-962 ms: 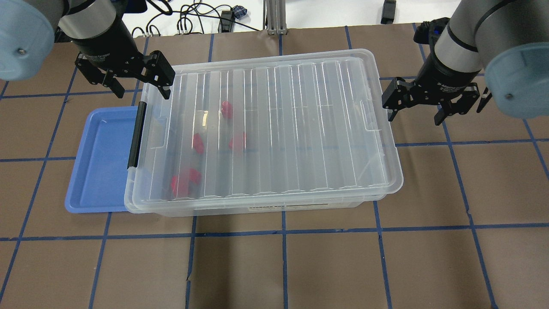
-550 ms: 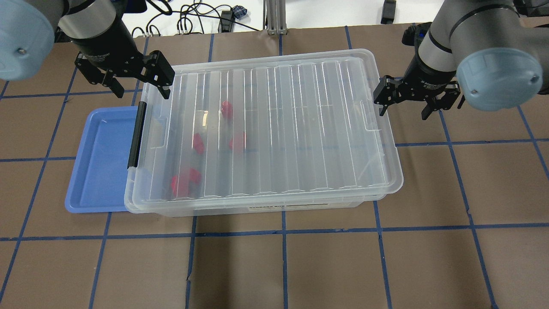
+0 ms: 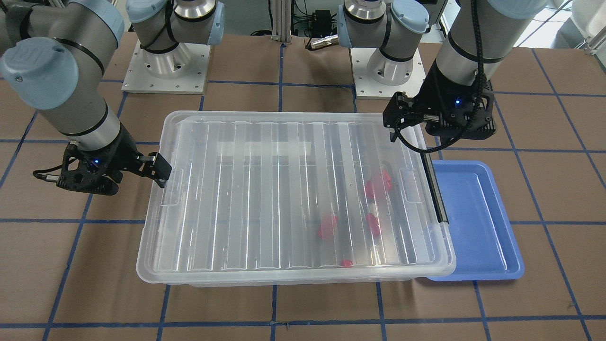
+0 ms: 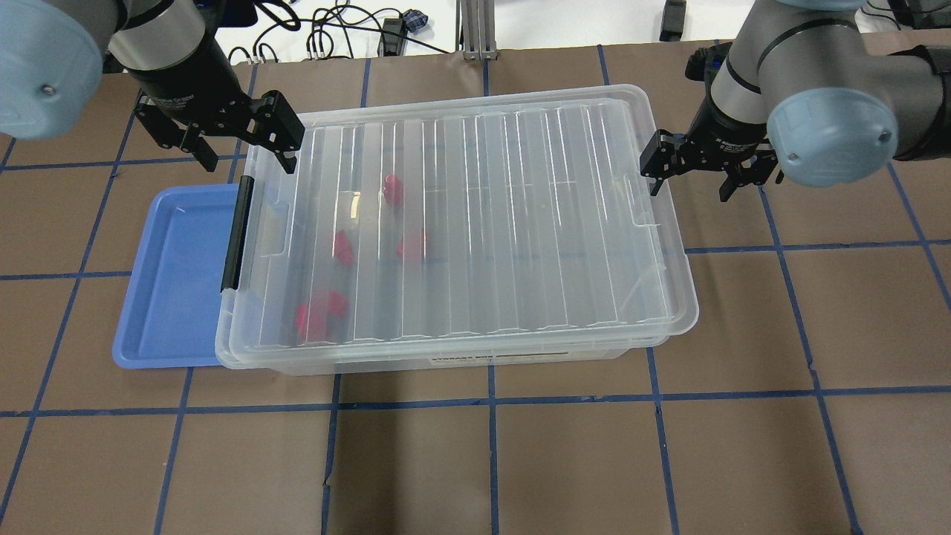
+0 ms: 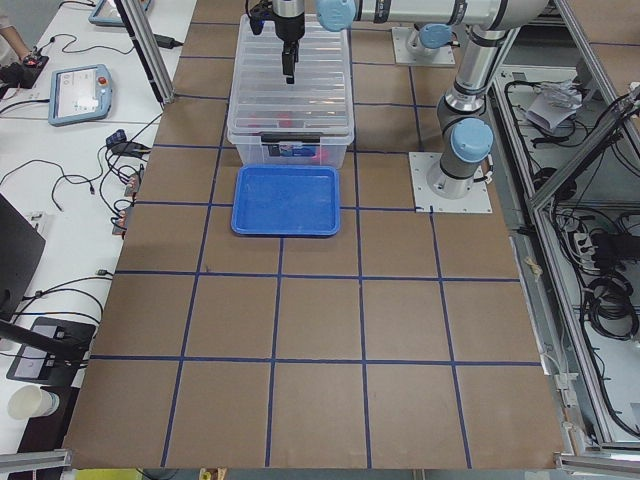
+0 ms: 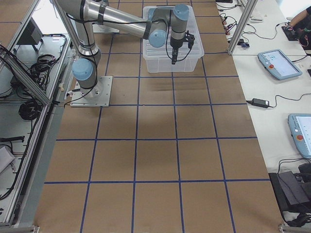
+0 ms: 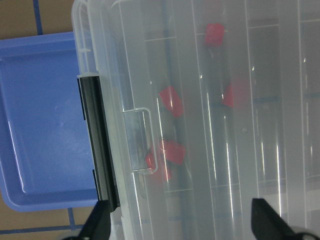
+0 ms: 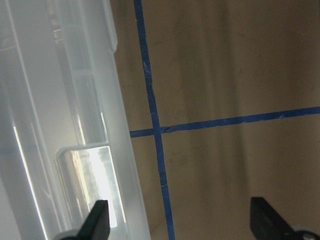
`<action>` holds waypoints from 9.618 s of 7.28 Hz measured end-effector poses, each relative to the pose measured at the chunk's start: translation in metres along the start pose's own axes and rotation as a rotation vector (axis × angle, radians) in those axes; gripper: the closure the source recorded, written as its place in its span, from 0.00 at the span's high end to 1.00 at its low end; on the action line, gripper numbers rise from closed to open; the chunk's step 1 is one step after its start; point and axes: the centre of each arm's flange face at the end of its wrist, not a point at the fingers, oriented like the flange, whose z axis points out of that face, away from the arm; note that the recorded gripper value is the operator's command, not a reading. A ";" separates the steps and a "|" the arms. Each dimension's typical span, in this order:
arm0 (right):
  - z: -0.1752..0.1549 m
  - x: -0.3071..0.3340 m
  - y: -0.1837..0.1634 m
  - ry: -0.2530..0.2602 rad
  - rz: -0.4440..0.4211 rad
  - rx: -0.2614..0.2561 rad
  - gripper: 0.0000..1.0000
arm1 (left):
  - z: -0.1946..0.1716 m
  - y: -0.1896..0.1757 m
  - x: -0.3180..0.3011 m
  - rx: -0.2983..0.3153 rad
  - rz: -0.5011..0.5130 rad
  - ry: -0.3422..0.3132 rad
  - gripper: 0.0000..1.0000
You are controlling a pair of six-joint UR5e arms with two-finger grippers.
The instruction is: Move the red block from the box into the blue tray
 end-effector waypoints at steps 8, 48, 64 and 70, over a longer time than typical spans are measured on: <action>0.007 0.025 -0.017 0.078 -0.030 0.016 1.00 | 0.002 -0.002 0.000 0.001 -0.001 0.000 1.00; -0.103 0.160 0.024 0.116 -0.158 0.011 1.00 | 0.101 -0.041 0.000 0.035 -0.148 -0.029 0.00; -0.070 0.197 0.002 0.130 -0.111 -0.040 1.00 | 0.236 -0.021 -0.225 0.041 0.065 0.004 0.96; -0.028 0.228 -0.027 0.151 -0.121 -0.069 1.00 | 0.072 -0.021 -0.113 0.010 -0.066 0.000 1.00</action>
